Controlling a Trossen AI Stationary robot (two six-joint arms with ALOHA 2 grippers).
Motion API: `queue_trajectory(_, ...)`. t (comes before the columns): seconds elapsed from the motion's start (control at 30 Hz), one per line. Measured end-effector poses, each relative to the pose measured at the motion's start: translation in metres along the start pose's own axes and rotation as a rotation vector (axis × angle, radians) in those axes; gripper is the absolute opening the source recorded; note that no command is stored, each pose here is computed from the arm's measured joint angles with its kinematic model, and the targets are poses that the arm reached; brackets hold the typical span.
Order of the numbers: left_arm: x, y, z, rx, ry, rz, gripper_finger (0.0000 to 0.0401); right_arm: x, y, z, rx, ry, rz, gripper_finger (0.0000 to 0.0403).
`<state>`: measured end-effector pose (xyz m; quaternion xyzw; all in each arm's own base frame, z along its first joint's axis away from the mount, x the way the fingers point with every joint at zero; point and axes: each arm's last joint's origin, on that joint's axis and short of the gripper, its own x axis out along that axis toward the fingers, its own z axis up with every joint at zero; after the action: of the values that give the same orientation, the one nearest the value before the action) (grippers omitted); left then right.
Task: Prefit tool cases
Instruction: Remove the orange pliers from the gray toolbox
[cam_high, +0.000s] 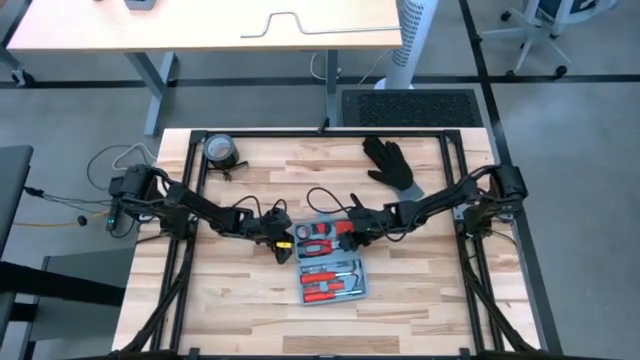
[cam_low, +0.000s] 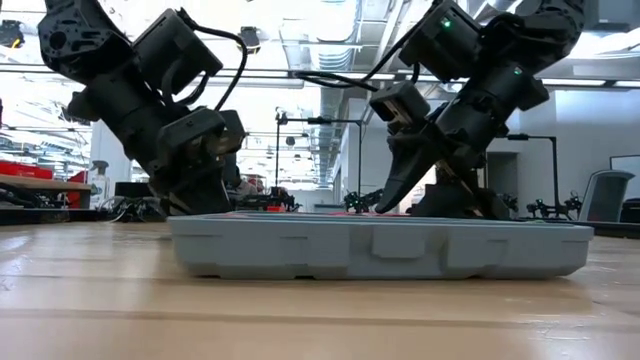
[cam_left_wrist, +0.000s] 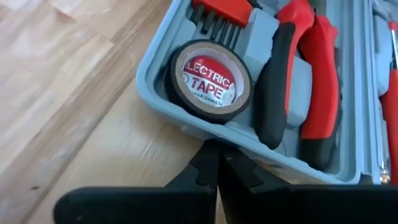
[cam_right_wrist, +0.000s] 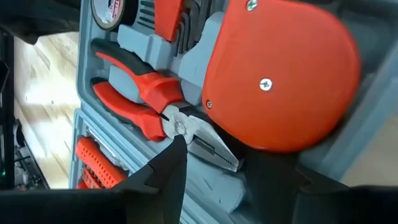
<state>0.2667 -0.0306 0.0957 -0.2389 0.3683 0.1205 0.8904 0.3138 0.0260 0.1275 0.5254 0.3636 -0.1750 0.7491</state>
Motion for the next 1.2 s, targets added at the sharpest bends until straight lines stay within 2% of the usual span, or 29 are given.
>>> queue_trajectory(0.67, 0.001, 0.003, 0.003, -0.006, -0.005, -0.009, 0.0, -0.004, 0.011, -0.007, 0.027, 0.072, 0.096, 0.0155)
queue_trajectory(1.2, 0.001, 0.003, 0.003, -0.025, -0.005, -0.008, 0.0, -0.004, 0.012, -0.009, 0.019, 0.065, 0.097, 0.0135)
